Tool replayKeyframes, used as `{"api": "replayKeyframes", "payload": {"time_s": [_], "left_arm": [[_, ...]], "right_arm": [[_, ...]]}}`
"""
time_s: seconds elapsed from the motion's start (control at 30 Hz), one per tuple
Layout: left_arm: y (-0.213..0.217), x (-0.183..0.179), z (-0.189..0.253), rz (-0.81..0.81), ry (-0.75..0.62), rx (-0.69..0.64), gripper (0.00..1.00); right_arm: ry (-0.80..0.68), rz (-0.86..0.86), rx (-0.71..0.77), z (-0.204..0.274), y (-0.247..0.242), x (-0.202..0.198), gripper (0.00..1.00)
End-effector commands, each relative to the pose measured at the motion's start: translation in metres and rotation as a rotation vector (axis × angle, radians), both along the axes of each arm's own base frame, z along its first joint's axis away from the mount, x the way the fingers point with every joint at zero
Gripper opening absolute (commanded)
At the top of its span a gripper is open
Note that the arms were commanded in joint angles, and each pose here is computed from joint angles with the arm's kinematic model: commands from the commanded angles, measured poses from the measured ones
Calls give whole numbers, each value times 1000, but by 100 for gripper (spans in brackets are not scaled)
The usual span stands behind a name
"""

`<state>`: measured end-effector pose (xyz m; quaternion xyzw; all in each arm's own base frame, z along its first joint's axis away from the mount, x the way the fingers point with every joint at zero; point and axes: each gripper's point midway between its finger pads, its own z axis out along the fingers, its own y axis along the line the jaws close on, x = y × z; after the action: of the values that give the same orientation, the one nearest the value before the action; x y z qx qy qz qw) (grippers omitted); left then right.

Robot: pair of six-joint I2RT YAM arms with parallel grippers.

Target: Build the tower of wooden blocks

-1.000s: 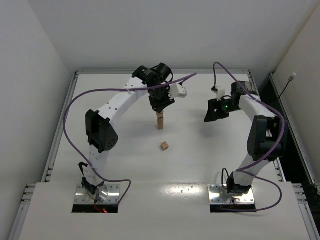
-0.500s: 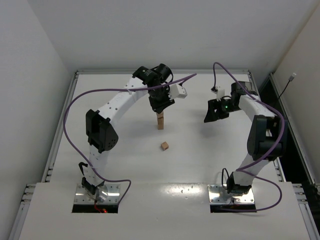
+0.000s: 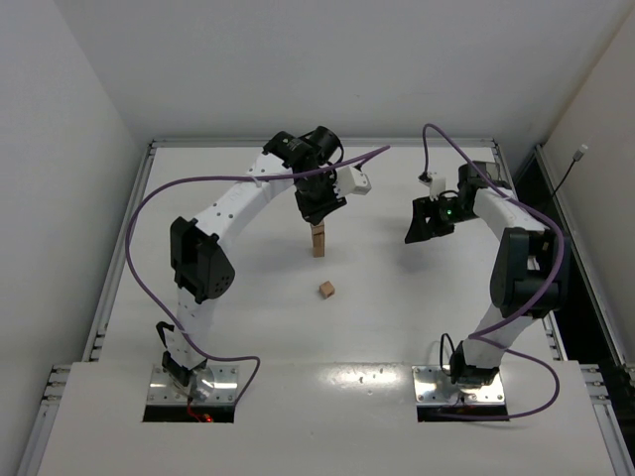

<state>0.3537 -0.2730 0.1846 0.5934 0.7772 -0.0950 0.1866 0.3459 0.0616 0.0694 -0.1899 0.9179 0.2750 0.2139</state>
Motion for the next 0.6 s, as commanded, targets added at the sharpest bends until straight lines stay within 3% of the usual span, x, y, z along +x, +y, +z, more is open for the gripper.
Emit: {"api": "replayKeyframes", "payload": {"time_s": [0.0,0.4,0.57], "left_arm": [[1,-1,7,5,-14,-8,11],[0,0,10,14,-18,-15,33],[0,0,6,22,-7,-11,36]], "right_arm": [[-55,20,19,14,4,13,58],[-55,20,19,14,4,13,57],[-55,20,19,14,4,13,57]]}}
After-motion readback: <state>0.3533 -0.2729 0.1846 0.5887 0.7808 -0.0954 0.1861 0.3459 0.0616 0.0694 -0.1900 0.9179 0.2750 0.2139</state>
